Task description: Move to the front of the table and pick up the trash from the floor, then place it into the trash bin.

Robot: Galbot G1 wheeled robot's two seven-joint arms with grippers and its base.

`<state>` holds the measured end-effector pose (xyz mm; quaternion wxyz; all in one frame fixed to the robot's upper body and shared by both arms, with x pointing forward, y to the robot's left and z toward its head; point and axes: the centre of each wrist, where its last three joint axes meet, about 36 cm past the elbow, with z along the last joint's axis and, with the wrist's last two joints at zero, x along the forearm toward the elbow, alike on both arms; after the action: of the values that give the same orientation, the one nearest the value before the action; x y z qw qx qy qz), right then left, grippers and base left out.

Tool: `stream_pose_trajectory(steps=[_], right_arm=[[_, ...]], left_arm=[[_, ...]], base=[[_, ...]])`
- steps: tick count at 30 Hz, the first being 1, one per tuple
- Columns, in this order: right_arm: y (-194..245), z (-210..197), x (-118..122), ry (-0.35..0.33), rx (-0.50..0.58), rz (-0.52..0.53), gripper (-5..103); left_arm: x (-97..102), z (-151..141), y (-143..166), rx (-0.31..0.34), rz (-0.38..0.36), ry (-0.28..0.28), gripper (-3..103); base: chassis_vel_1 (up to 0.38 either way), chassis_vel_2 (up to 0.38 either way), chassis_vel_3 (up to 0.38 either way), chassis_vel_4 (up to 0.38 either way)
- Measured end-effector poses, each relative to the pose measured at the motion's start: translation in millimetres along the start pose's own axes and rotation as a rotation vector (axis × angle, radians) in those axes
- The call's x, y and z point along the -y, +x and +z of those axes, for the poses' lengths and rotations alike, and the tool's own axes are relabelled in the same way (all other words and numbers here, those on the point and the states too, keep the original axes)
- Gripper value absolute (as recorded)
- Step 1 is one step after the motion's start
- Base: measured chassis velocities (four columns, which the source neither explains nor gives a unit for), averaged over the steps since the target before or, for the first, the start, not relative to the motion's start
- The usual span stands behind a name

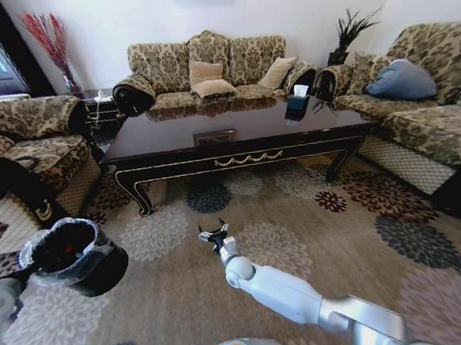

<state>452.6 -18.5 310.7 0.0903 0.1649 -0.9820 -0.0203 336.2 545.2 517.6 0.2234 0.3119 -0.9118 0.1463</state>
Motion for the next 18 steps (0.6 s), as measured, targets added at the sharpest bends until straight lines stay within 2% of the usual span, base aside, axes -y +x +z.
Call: stream_pose_trajectory(steps=[4, 6, 7, 9, 10, 11, 15, 16, 18], right_arm=[[-1.0, -3.2, -8.2, -0.01, -0.027, 0.056, 100], [-3.2, -8.0, -14.6, -0.042, -0.078, 0.107, 100], [-7.2, -24.9, -26.3, -0.117, -0.196, 0.19, 100], [-10.2, -35.0, -33.5, -0.156, -0.275, 0.236, 100], [-10.2, -35.0, -33.5, -0.156, -0.275, 0.236, 100], [-14.4, -45.9, -38.7, -0.202, -0.352, 0.267, 100], [-24.6, -61.6, -46.7, -0.279, -0.528, 0.326, 100], [-31.5, -66.0, -51.2, -0.312, -0.622, 0.355, 100], [-34.0, -66.0, -53.4, -0.322, -0.654, 0.362, 100]], left_arm=[[3.2, 3.3, -1.0, -0.005, 0.006, -0.001, 4], [4.7, 4.1, -0.2, -0.004, 0.007, -0.005, 4], [6.9, 4.6, 2.8, 0.0, 0.01, -0.009, 4], [8.3, 4.9, 5.5, 0.003, 0.014, -0.01, 4], [8.3, 4.9, 5.5, 0.003, 0.014, -0.01, 4], [10.5, 4.8, 10.2, 0.011, 0.019, -0.009, 4], [17.0, -1.8, 27.5, 0.043, 0.044, 0.0, 4], [22.1, -8.2, 40.9, 0.064, 0.07, 0.013, 4], [24.5, -10.6, 46.5, 0.072, 0.083, 0.02, 4]], base=[[-0.048, 0.052, 0.048, -0.077], [0.023, -0.027, -0.012, 0.002], [0.038, -0.035, -0.03, 0.056], [0.0, 0.0, 0.0, 0.0], [0.0, 0.0, 0.0, 0.0], [0.0, 0.0, 0.0, 0.0], [0.0, 0.0, 0.0, 0.0], [0.0, 0.0, 0.0, 0.0], [0.0, 0.0, 0.0, 0.0]])
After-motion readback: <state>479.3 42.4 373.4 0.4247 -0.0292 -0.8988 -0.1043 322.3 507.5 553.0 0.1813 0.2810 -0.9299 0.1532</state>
